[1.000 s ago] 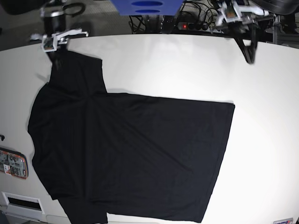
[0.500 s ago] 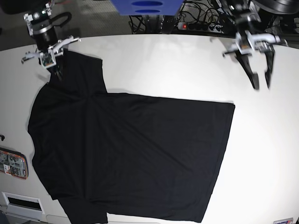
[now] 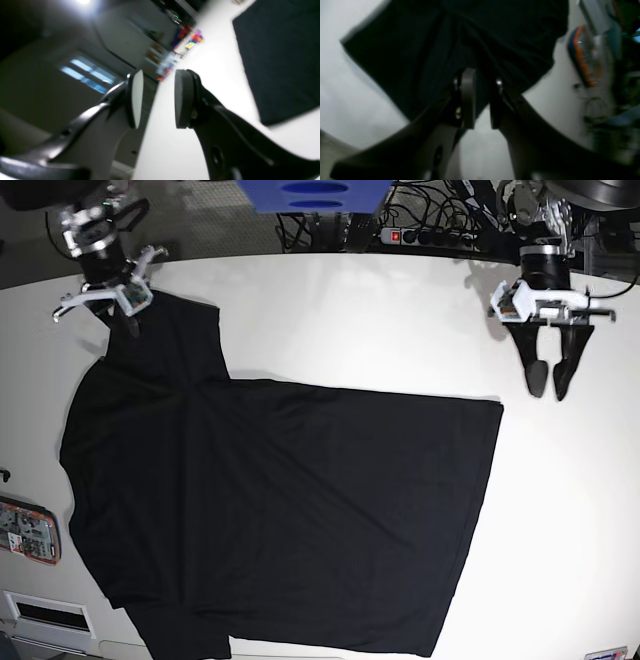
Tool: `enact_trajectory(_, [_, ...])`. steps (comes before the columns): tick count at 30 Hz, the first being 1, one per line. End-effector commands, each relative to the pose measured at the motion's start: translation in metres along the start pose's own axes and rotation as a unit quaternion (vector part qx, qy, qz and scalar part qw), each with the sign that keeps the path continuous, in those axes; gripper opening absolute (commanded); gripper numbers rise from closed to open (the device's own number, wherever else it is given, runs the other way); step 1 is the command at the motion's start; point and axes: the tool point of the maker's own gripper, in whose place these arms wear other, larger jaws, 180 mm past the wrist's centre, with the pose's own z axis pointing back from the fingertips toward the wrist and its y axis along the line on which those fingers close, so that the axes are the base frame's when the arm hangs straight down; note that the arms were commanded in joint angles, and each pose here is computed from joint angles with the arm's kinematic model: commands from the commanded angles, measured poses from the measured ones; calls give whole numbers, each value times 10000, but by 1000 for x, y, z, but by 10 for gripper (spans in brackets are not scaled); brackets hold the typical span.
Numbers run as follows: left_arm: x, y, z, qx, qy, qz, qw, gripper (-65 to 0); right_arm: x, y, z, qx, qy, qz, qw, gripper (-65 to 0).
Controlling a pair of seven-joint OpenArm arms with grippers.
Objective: Fold the T-shirt properly
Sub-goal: 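Move right gripper to the shirt's shoulder corner and grasp it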
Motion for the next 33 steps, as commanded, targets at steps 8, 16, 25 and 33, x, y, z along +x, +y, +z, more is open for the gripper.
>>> enact_trajectory(8, [8,-4,-4,-203,-178,38,9996,-440,38,33,-13,200,-389,540,9976,-553])
enact_trajectory(16, [-14,-5,-4,-225,454,-55,9987,-440,41,72,-9,1187,-380,527,9908,-446])
enact_trajectory(25, [-12,-9,-4,-323,373,-424,9979,-440,29,76,-7,1350,-87,594,9890,-294])
enact_trajectory(33, [-33,-26,3,-618,1177,-938,9867,-440,-3,75,-3,1369,713,1120,9817,-294])
